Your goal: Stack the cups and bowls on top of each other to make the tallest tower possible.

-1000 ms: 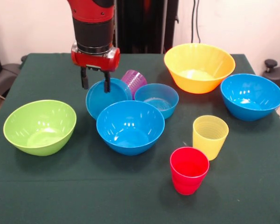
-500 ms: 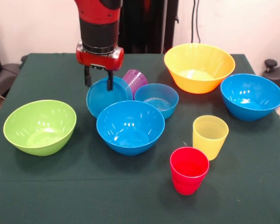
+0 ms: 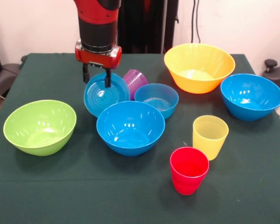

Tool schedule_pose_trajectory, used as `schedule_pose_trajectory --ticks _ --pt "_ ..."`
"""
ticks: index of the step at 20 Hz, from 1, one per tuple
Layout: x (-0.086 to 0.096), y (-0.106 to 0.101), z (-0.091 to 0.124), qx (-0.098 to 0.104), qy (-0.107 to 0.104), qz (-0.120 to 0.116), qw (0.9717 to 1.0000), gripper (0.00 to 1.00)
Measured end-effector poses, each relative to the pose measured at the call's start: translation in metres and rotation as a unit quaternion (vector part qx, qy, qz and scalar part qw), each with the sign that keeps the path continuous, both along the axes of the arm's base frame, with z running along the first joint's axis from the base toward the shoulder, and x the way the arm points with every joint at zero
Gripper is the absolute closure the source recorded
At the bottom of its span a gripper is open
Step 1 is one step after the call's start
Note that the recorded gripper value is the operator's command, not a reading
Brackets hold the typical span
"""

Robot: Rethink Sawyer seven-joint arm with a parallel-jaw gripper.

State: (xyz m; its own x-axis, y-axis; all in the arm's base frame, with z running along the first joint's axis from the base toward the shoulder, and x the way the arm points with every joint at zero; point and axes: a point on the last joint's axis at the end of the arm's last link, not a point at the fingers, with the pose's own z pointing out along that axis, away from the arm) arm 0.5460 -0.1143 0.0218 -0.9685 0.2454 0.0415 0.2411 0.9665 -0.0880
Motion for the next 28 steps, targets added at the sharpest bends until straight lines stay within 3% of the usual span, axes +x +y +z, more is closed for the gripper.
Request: schedule_pose_trajectory --ticks 7,14,22,28 --pt "-0.019 -0.001 0.008 0.004 0.021 -0.007 0.9997 0.00" --pt "-0.045 -0.017 0.033 0.005 0.059 -0.030 0.9978 0.00" --pt "-0.070 -0.040 0.058 0.004 0.079 -0.060 0.9950 0.00" --pt "-0.085 -0.048 0.068 0.005 0.083 -0.074 0.9938 0.00"
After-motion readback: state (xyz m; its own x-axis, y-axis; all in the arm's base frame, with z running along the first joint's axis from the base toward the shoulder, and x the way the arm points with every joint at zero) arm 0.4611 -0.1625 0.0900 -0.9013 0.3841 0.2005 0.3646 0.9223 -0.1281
